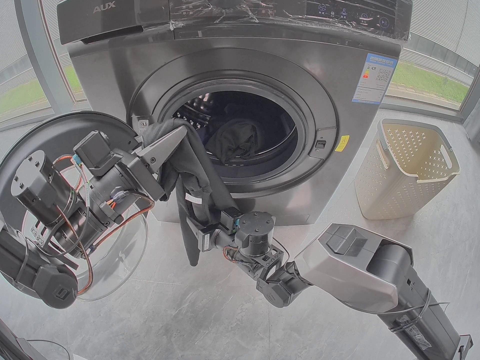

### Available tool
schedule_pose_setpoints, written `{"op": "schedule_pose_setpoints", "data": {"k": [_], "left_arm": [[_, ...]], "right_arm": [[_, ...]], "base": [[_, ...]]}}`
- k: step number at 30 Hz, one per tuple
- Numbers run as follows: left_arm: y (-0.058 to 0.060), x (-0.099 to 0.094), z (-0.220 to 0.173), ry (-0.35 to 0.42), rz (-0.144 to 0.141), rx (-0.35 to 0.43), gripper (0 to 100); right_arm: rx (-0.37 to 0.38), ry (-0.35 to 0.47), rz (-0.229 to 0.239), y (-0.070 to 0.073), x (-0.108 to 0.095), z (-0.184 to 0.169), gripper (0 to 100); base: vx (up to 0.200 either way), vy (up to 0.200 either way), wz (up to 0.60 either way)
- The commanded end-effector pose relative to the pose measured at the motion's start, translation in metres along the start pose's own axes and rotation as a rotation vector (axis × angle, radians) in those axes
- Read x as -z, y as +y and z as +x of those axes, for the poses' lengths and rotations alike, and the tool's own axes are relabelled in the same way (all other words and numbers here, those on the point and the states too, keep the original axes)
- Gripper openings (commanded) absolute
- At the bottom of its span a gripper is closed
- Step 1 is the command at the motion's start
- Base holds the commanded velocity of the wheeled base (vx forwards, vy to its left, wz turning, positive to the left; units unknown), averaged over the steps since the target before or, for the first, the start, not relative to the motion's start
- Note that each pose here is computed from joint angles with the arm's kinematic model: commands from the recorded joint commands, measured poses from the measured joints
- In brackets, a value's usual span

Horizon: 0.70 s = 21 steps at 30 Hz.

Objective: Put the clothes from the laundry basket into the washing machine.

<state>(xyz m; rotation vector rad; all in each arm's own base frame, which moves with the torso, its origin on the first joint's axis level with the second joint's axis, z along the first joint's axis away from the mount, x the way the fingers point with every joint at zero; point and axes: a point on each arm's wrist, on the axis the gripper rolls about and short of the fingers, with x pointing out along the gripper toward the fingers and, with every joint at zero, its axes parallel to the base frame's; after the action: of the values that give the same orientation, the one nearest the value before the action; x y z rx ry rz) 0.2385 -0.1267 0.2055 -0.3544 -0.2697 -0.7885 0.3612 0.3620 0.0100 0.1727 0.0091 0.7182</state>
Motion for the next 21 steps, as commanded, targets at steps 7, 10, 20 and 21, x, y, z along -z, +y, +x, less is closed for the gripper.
{"op": "schedule_pose_setpoints", "data": {"k": [7, 10, 20, 21], "left_arm": [[0.0031, 0.0008, 0.0002, -0.002, 0.003, -0.008, 0], [0.0031, 0.0008, 0.0002, -0.002, 0.003, -0.008, 0], [0.0076, 0.0003, -0.0008, -0.003, 0.008, -0.025, 0], [0.0084, 0.0001, -0.001, -0.003, 0.009, -0.028, 0]], "right_arm": [[0.0, 0.002, 0.0, -0.0001, -0.0003, -0.0031, 0], [-0.005, -0.01, 0.0, 0.0017, -0.0019, -0.0038, 0], [-0.007, -0.028, -0.031, 0.001, 0.0007, -0.0075, 100], [-0.004, -0.028, -0.031, 0.0003, 0.0002, -0.0077, 100]], "base": [[0.0, 0.0, 0.0], [0.0, 0.0, 0.0], [0.0, 0.0, 0.0], [0.0, 0.0, 0.0]]}}
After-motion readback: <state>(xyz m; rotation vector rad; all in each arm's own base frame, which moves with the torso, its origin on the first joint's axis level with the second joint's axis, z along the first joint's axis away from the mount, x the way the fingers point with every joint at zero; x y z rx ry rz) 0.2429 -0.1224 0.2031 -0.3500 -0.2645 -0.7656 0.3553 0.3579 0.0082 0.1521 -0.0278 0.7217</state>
